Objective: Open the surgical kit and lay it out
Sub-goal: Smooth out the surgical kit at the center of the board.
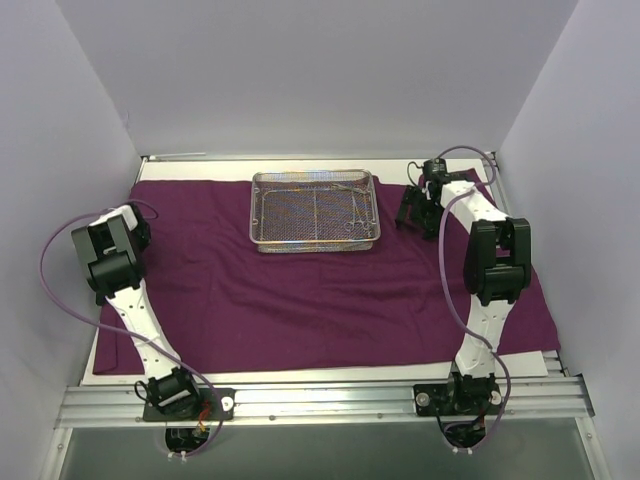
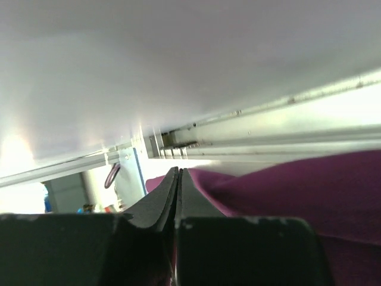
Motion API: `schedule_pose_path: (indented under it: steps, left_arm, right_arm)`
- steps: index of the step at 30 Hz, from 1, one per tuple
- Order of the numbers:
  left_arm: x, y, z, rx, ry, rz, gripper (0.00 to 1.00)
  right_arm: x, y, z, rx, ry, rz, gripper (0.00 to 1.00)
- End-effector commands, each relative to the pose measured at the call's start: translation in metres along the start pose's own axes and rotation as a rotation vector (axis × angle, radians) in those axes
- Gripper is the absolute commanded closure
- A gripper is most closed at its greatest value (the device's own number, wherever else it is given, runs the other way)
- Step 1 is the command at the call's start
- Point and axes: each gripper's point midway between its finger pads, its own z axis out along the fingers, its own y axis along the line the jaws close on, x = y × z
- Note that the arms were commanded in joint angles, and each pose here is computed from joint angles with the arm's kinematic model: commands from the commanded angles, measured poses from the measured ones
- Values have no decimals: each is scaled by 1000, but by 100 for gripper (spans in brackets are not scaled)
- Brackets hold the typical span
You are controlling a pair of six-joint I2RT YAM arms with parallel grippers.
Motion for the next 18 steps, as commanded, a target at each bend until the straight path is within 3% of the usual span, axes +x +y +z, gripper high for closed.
schedule_pose_path:
  steps: [1, 5, 8, 18]
  left_arm:
    - [-9, 49, -20, -84, -47, -51, 98]
    - [-5, 20, -56, 80, -132, -5, 98]
    - [4, -4, -59, 200, -111, 44, 98]
    - [12, -36, -32, 204, -35, 119, 98]
  right_arm:
    - [7, 3, -4, -20, 16, 9, 25]
    - [7, 3, -3, -20, 12, 9, 25]
    - [6, 5, 0, -25, 16, 11, 25]
    - [7, 1, -1, -16, 14, 12, 25]
